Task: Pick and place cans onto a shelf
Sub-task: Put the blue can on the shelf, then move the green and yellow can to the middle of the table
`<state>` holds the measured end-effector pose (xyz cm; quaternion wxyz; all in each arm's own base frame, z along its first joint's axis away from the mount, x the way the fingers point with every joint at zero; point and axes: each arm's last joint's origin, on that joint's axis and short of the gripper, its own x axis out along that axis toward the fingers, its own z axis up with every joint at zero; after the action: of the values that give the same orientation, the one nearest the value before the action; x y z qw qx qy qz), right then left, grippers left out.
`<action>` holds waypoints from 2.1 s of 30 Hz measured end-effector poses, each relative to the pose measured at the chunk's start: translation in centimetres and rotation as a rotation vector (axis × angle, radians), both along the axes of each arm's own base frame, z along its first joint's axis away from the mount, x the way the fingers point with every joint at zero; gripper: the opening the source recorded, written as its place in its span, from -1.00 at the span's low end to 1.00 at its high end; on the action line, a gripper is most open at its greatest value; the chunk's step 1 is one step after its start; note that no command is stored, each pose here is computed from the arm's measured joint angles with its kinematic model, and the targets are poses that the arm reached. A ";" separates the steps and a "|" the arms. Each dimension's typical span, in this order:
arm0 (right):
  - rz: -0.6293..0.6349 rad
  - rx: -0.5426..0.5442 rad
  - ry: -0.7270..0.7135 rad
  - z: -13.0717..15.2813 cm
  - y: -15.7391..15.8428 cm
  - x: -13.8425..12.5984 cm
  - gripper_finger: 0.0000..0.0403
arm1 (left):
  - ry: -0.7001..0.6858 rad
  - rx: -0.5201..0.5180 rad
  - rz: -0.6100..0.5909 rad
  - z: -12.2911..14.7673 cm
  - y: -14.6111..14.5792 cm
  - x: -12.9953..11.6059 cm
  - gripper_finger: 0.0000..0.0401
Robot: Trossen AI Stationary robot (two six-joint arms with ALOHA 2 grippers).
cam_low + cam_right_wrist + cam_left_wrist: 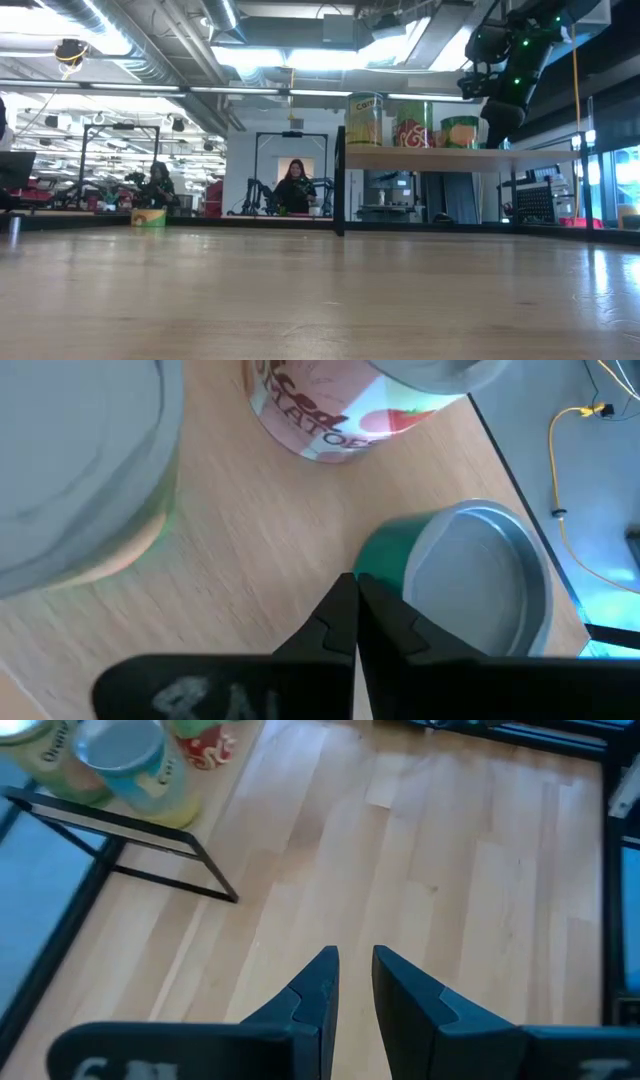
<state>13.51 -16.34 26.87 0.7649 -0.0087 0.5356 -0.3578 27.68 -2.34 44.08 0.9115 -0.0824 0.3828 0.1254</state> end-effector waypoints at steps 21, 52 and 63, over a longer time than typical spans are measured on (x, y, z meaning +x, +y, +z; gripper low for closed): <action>0.285 0.051 -0.529 5.2 5.4 -2.8 -0.97 | 0.051 -0.023 0.877 -1.7 4.2 -3.0 -0.71; 0.262 0.026 -0.767 6.9 5.2 -2.3 -0.96 | 0.409 -0.328 1.413 -16.6 21.1 -8.7 -0.71; 0.265 0.023 -0.764 6.9 5.2 -2.3 -0.96 | 0.203 -0.303 1.514 -20.9 25.6 -11.6 -0.72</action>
<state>11.18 -11.15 33.77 0.9485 0.0645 0.2110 -0.2275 16.06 23.25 23.14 0.5167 -0.4332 0.3169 0.6670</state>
